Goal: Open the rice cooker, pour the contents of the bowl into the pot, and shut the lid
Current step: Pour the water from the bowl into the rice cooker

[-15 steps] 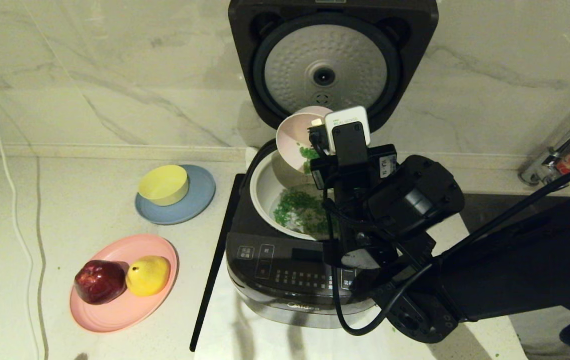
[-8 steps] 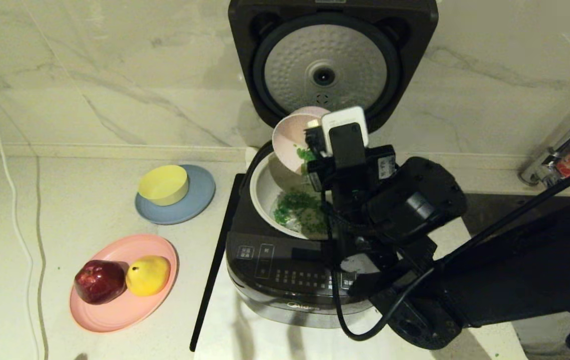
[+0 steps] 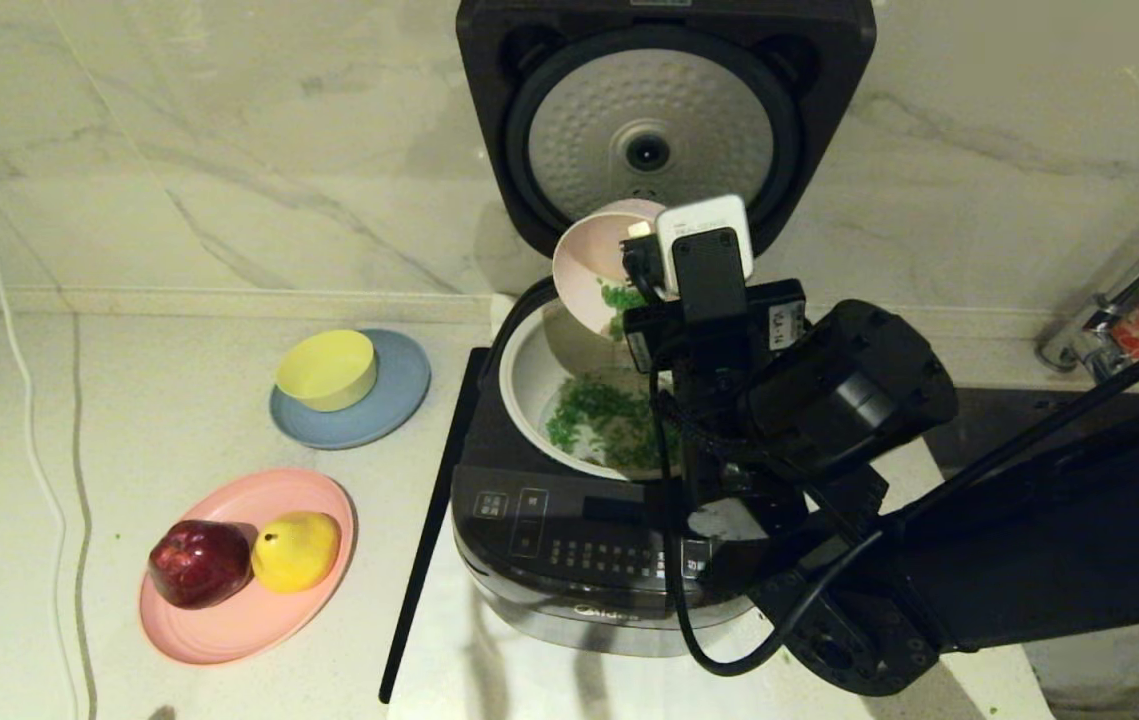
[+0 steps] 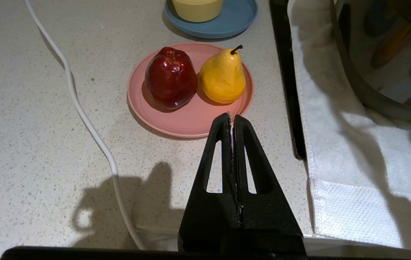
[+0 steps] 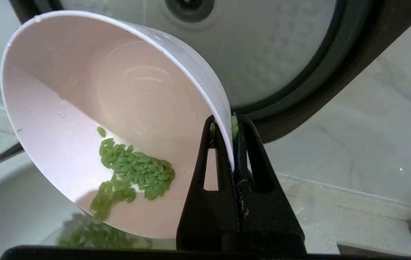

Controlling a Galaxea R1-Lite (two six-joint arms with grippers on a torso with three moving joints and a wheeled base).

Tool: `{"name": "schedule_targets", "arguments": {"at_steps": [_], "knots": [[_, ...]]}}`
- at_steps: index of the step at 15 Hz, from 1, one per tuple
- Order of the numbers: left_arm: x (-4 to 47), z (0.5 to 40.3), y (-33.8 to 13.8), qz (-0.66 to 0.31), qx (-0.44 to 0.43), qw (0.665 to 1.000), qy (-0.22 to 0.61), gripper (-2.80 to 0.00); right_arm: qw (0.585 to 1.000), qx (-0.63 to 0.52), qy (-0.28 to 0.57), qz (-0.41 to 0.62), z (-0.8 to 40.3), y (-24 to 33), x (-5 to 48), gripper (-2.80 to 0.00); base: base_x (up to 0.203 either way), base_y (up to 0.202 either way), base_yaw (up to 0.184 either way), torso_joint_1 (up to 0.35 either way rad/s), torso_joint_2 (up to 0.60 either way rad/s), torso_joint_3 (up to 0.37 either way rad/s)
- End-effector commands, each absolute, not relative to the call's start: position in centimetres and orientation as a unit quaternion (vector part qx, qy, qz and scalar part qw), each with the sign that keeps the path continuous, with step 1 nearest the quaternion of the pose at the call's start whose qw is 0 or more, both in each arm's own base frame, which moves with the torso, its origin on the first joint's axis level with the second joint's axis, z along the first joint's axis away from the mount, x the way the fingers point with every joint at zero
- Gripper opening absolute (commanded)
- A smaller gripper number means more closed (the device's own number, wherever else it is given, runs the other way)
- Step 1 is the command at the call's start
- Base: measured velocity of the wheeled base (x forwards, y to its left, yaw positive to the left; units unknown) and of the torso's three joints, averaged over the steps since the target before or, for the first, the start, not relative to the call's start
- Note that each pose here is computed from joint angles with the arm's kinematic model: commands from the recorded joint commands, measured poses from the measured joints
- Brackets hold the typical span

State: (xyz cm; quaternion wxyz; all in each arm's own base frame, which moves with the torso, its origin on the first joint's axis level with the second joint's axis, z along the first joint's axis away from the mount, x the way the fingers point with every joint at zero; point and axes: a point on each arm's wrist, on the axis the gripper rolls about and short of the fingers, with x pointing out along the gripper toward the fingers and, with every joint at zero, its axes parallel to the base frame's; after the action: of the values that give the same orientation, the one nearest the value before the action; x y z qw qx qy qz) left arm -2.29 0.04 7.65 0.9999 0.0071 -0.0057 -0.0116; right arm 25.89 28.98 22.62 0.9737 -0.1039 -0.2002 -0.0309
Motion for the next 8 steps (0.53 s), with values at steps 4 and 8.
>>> {"name": "schedule_targets", "arguments": {"at_steps": [4,8], "knots": [[-2.2,7.4,0.0,-0.011,0.007,1.000,-0.002,-2.80,0.975,-0.127,-0.180,-0.027,21.1,28.8,25.5,-2.80,0.000,0.000,0.000,0.000,0.00,0.000],[-2.2,7.4,0.0,-0.011,0.007,1.000,-0.002,-2.80,0.975,-0.141,-0.170,-0.018,20.5,28.5,24.7,-2.80,0.000,0.000,0.000,0.000,0.00,0.000]]}}
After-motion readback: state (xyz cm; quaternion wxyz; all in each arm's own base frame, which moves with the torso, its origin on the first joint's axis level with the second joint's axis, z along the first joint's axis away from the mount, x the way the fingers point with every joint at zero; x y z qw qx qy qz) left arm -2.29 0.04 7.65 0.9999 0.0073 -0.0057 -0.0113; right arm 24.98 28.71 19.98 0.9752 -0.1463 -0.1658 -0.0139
